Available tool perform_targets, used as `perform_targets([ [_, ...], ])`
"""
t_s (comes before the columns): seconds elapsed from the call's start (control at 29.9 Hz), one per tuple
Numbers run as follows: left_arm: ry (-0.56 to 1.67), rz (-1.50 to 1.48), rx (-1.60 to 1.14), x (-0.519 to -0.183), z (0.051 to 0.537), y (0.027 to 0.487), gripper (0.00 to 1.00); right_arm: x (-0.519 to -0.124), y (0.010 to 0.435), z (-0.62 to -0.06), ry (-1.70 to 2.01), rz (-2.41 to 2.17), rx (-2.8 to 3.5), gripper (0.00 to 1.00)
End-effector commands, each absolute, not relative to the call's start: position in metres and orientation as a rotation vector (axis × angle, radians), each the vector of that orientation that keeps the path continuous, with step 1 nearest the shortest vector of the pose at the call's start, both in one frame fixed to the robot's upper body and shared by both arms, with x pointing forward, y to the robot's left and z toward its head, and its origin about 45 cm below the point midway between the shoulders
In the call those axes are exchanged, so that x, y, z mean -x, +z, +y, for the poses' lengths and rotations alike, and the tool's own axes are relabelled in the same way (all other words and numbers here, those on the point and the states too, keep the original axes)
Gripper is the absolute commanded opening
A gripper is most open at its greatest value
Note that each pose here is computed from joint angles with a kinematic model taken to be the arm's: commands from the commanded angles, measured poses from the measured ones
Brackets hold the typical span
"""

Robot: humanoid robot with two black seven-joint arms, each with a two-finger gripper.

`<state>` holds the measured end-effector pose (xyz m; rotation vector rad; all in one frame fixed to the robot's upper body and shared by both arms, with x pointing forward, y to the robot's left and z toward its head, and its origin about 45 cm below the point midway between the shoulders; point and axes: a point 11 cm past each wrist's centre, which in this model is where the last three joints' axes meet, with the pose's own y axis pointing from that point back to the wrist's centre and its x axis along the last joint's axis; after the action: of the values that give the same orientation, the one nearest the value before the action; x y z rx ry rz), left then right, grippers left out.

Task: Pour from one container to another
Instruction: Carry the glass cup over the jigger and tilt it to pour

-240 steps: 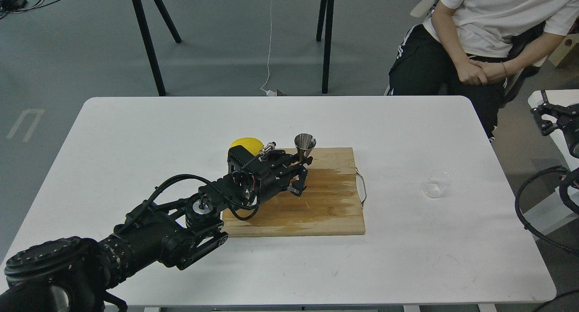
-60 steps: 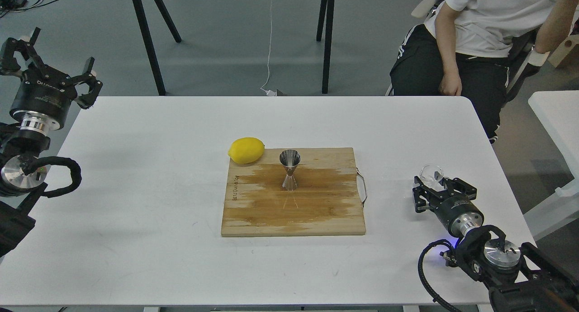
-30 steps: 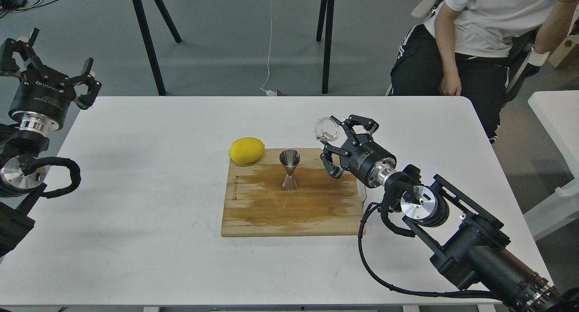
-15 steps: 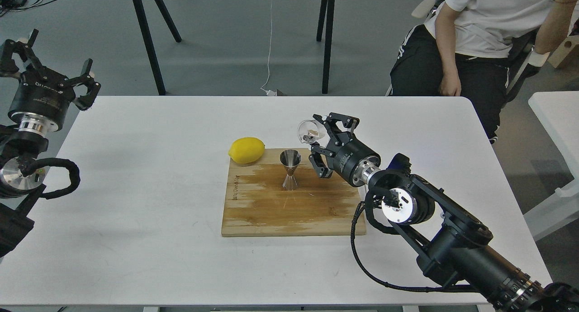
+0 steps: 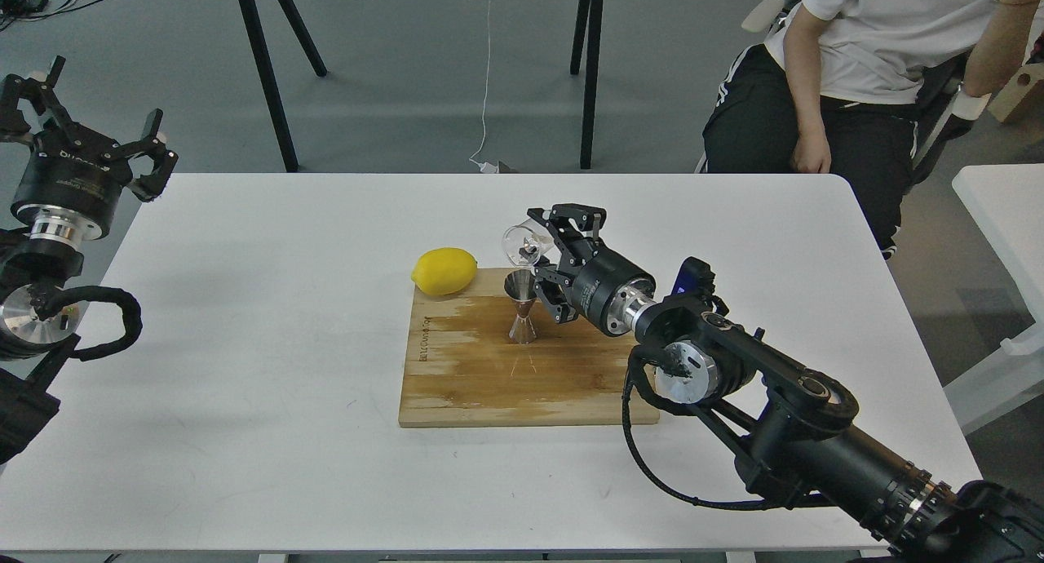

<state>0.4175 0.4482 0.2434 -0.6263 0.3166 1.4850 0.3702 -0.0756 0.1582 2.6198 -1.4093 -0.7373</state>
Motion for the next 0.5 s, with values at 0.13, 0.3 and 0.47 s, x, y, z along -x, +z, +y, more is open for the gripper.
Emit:
perform_targets([
  [0.13, 1.485, 0.316, 0.626, -0.4175, 0.4484, 0.2436, 1.00, -0.3633, 0.1528, -0.0670, -0.560, -1.367, -2.592, 0.29],
  [0.3, 1.485, 0.316, 0.626, -0.4175, 0.4484, 0.2436, 1.00, -0.3634, 0.1540, -0.0664, -0.560, -1.366, -2.594, 0.29],
  [0.47, 1.485, 0.317, 0.625, -0.4175, 0.4483, 0.2435, 1.00, -0.3654, 0.1556, -0.0690, -0.548, -1.371, -2.594, 0.29],
])
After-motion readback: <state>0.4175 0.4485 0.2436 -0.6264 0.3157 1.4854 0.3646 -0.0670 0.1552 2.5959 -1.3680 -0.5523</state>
